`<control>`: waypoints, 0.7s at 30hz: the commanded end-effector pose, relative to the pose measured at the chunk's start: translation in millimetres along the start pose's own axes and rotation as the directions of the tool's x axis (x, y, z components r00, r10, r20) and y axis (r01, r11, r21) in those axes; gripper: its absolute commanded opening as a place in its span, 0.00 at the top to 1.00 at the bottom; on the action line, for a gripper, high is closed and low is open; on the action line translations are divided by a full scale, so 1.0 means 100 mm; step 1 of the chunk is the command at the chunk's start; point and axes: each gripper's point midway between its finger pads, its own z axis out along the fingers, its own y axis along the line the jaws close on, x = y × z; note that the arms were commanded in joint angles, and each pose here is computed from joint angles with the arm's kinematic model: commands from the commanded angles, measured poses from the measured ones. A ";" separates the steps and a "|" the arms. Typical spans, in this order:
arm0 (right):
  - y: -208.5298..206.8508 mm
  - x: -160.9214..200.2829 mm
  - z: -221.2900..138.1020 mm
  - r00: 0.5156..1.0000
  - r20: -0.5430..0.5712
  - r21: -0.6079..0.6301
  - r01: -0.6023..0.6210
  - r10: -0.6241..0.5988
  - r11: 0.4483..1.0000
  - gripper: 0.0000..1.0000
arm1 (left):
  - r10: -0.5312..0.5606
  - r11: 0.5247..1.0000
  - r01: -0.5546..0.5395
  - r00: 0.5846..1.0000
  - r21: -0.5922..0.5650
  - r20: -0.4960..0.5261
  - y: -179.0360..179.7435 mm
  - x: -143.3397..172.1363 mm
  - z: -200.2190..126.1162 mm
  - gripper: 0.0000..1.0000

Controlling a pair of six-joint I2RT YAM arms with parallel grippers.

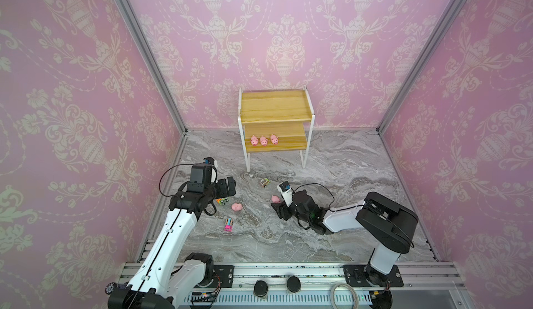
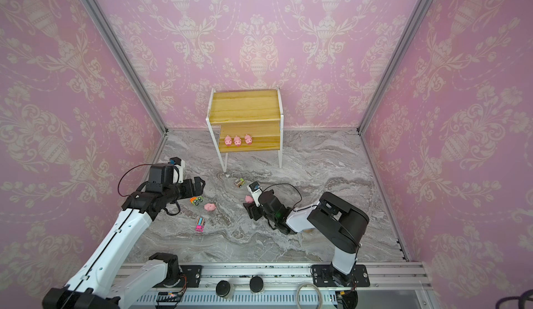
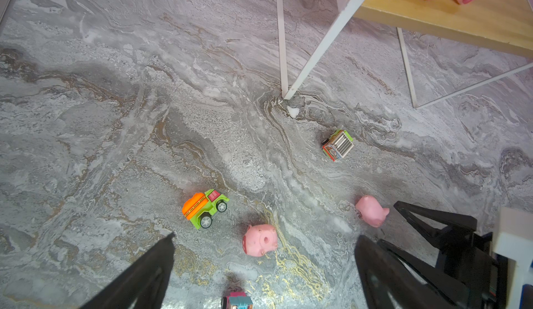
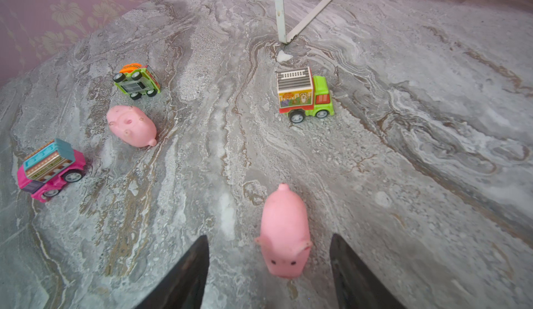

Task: Organize plastic toys on shelves
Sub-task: Pick up the plastic toy from the center of the table.

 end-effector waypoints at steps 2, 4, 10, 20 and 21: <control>-0.04 0.04 0.02 1.000 0.020 0.016 -0.022 0.022 1.000 0.36 | 0.031 0.999 -0.032 0.999 0.031 0.032 -0.07 -0.01 -0.06 0.01; -0.04 0.08 0.02 1.000 0.008 0.016 -0.020 0.020 1.000 0.37 | 0.032 0.999 -0.033 0.999 0.032 0.039 -0.07 -0.02 -0.07 0.01; -0.06 0.21 0.03 0.999 -0.029 0.023 -0.017 0.018 1.000 0.41 | 0.033 0.999 -0.035 0.999 0.035 0.041 -0.08 -0.03 -0.07 0.01; -0.06 0.34 0.12 0.996 -0.091 0.022 0.002 0.000 1.000 0.48 | 0.034 0.999 -0.035 0.999 0.036 0.039 -0.08 -0.02 -0.06 0.01; -0.06 0.35 0.13 0.996 -0.094 0.024 0.004 -0.002 1.000 0.48 | 0.033 0.999 -0.034 0.999 0.034 0.039 -0.08 -0.02 -0.06 0.01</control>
